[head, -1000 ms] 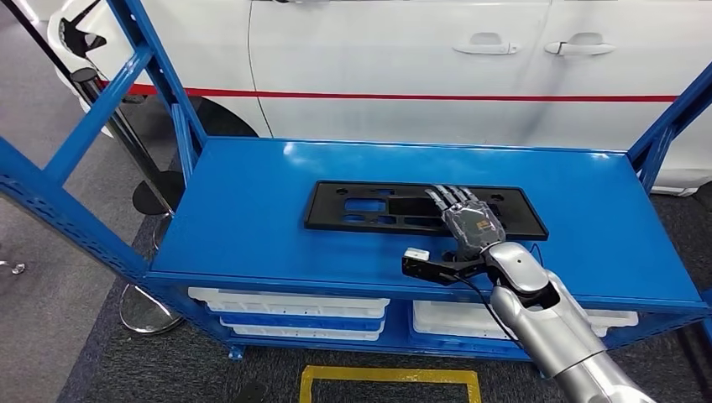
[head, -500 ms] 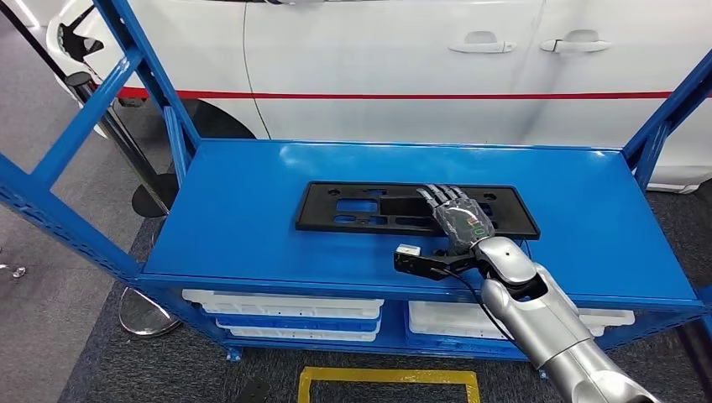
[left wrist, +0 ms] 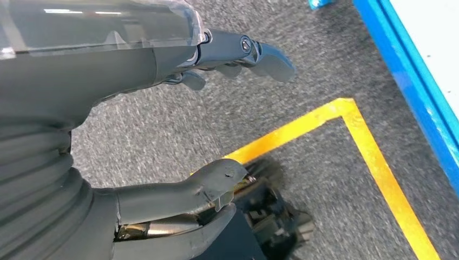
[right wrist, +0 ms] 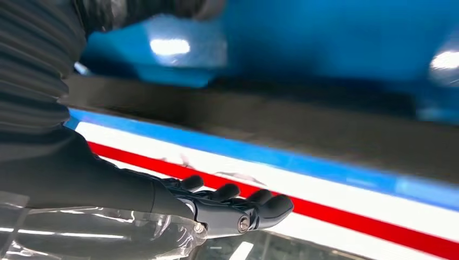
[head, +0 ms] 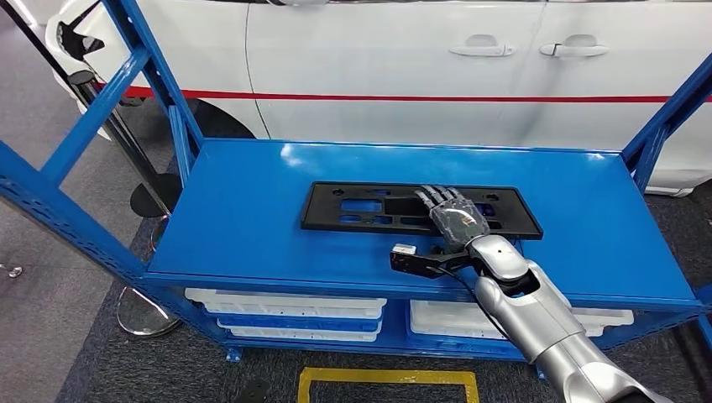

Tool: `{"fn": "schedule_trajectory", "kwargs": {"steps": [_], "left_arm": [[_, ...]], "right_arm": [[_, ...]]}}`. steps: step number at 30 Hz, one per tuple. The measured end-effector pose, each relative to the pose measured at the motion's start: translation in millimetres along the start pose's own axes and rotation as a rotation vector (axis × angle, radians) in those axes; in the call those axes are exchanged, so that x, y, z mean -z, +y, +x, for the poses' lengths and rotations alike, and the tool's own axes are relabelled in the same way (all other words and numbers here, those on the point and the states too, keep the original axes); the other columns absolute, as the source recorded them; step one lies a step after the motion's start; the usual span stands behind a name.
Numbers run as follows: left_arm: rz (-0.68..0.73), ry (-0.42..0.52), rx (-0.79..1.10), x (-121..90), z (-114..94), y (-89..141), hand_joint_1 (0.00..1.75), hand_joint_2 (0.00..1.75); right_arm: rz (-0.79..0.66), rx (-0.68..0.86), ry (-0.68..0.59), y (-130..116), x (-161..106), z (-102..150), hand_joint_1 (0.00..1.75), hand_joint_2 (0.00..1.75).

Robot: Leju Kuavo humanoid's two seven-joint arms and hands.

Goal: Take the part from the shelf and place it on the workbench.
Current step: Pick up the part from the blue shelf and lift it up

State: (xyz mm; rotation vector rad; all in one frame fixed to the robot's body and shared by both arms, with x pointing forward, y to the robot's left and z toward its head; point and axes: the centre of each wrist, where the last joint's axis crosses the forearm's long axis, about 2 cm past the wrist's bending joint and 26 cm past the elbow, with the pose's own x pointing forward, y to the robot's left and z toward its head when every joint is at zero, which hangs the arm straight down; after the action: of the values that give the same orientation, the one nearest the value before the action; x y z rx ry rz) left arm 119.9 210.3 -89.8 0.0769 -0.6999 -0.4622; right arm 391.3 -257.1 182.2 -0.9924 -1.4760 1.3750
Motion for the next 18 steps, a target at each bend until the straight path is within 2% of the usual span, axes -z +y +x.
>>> {"fn": "schedule_trajectory", "kwargs": {"steps": [7, 18], "left_arm": [[-0.004, 0.001, -0.002, -0.8, -0.2, -2.6, 0.0, 1.75], [-0.003, -0.001, 0.004, -0.6, 0.3, -2.6, 0.0, 1.75]], "right_arm": [[0.032, 0.001, 0.015, 11.4, -1.8, -1.3, 1.66, 1.75], [0.014, -0.003, 0.013, 5.3, 2.9, -0.9, 1.64, 1.75]]}}
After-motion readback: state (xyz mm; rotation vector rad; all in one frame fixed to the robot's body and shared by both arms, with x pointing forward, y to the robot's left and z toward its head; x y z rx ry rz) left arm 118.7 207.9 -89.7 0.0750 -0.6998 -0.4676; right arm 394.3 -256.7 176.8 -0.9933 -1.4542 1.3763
